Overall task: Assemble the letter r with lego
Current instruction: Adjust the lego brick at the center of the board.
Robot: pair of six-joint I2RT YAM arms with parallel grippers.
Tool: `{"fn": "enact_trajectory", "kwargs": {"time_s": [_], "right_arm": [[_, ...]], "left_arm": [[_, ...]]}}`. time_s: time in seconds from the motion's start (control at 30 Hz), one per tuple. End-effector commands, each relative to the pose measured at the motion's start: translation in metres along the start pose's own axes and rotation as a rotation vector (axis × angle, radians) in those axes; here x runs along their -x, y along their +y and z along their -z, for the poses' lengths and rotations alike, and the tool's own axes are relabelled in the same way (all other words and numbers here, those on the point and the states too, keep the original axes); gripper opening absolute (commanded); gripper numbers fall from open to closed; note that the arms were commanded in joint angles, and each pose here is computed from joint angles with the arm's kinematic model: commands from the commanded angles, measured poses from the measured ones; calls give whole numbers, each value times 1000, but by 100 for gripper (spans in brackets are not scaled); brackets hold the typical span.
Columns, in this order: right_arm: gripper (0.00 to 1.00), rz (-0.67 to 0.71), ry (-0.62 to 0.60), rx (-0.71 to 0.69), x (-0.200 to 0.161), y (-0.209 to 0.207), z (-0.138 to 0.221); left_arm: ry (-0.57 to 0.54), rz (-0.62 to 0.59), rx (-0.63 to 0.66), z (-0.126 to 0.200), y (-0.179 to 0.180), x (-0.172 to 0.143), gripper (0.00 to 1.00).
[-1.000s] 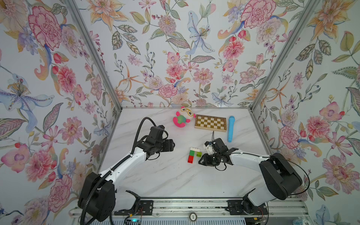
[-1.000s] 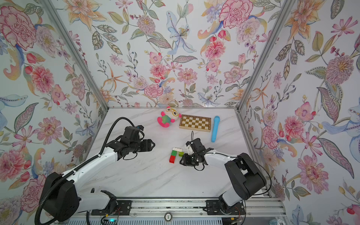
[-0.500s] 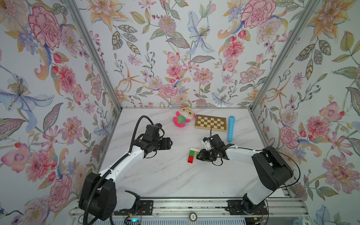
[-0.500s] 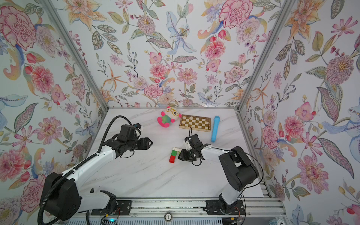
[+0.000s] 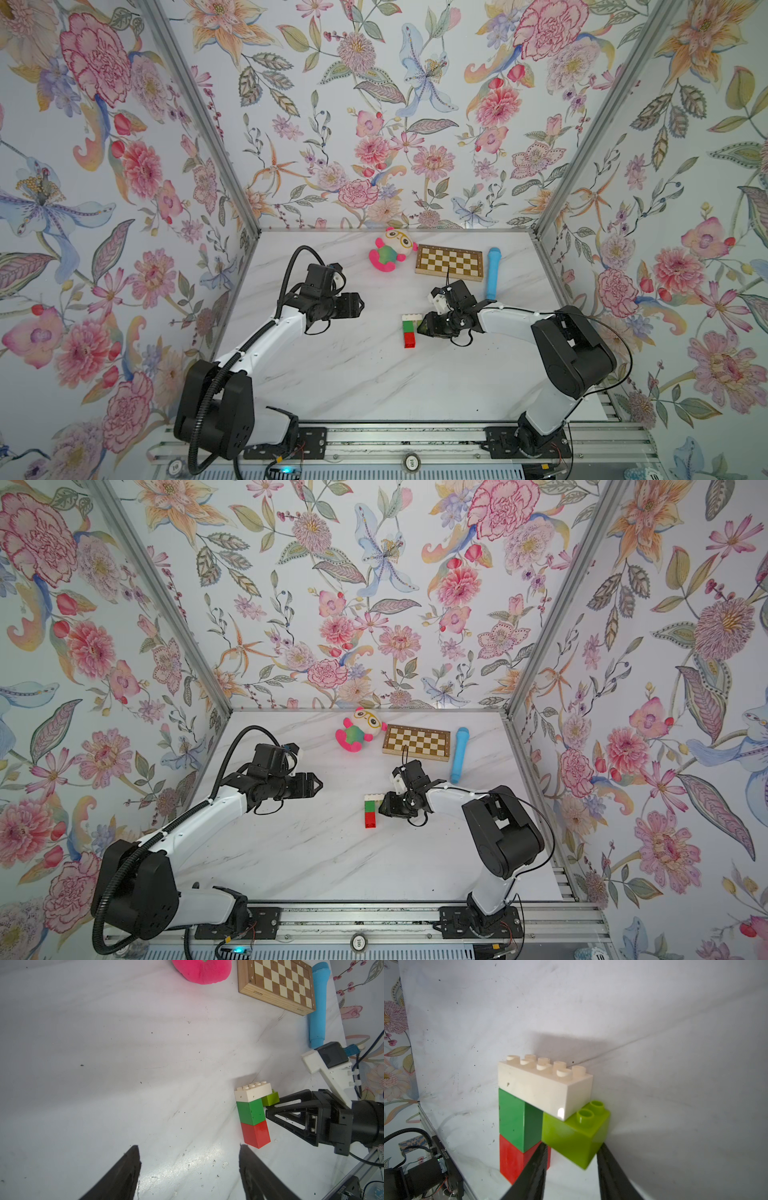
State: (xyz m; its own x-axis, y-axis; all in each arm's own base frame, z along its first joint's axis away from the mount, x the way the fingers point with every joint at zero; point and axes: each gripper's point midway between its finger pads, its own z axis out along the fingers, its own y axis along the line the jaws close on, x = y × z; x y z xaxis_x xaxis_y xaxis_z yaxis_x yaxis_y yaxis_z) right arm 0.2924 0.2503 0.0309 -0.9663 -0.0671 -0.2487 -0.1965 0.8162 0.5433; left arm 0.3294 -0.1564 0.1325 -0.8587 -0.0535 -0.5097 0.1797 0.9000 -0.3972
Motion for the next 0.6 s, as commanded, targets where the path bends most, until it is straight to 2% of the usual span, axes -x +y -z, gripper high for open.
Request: {"fn": "enact_trajectory", "kwargs": {"time_s": [0.0, 0.1, 0.2, 0.3, 0.4, 0.57], "right_arm": [[53, 1, -3, -20, -1, 5, 23], [63, 23, -61, -36, 6, 16, 57], [63, 16, -105, -45, 9, 18, 84], [62, 17, -122, -46, 4, 17, 97], [56, -2, -93, -65, -12, 10, 92], [42, 3, -43, -83, -32, 4, 60]], "left_arm": [[-12, -17, 1, 8, 2, 8, 79], [-50, -17, 26, 15, 8, 17, 85], [-65, -9, 42, 18, 16, 21, 85], [-77, -1, 64, 19, 24, 24, 86], [-98, 11, 71, 21, 29, 29, 86], [-110, 35, 72, 19, 34, 37, 86]]}}
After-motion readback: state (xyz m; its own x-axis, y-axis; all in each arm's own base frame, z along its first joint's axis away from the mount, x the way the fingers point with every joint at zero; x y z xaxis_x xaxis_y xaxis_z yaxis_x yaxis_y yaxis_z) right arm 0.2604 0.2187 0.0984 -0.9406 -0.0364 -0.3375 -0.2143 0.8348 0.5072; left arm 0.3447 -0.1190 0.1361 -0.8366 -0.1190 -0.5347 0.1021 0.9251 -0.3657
